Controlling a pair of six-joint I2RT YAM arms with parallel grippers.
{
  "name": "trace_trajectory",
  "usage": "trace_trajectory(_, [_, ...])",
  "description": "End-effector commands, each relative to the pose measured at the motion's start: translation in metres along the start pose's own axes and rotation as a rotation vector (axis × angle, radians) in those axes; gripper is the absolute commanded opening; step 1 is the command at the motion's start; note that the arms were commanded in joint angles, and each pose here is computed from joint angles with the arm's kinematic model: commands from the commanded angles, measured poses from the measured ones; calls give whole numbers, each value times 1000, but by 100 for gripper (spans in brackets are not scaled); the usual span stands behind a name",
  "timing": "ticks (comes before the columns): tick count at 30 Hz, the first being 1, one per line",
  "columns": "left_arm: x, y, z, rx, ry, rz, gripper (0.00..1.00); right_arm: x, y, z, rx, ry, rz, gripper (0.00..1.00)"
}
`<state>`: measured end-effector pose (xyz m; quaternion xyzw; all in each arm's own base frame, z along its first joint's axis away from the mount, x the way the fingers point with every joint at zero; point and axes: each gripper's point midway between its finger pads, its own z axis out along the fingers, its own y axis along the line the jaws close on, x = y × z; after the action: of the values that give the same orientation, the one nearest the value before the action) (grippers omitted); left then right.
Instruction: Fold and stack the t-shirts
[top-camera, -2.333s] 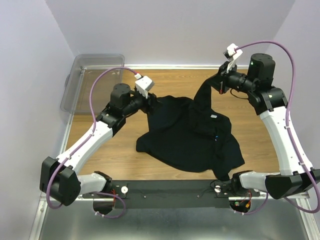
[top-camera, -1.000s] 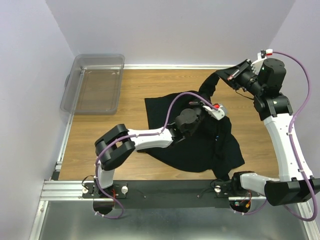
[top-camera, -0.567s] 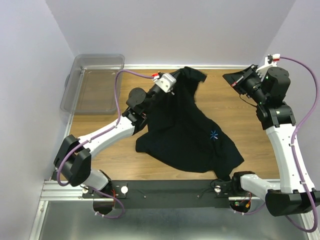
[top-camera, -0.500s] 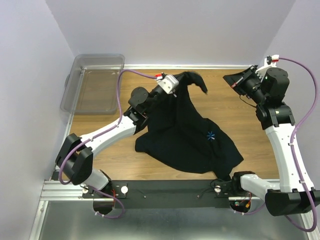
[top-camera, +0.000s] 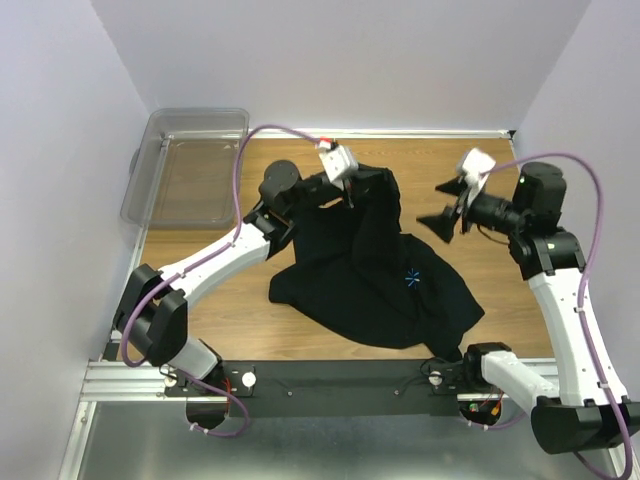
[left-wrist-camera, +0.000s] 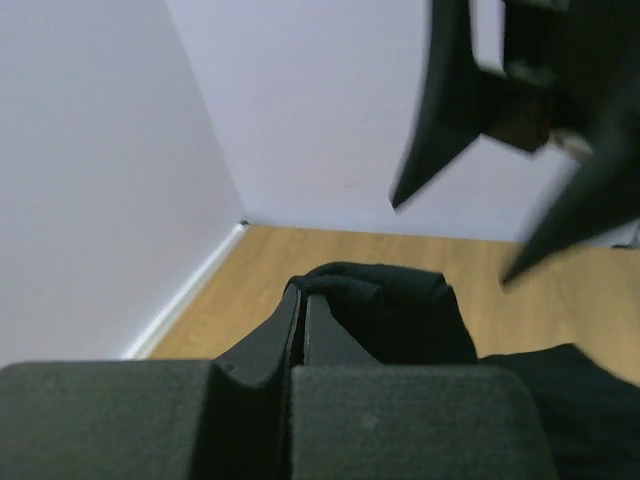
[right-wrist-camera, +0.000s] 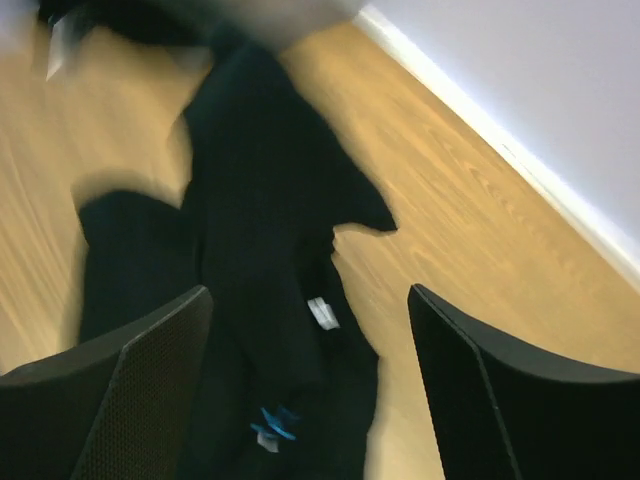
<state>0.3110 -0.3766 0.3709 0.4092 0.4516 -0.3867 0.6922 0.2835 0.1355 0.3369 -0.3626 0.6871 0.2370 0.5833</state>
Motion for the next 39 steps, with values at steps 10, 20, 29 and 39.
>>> trace_trajectory(10, [-4, -1, 9, -7, 94, -470, 0, 83, 54, 5, -371, 3, -396, 86])
trace_trajectory(20, [-2, -6, 10, 18, 101, -502, 0, 42, 40, 30, -329, -92, -303, 81])
trace_trajectory(29, [-5, -6, 11, 22, 94, -503, 0, 47, 51, 51, -291, -62, -274, 58])
trace_trajectory(39, [-7, -3, 10, 22, 91, -493, 0, 58, 18, 51, -98, 29, -273, 50])
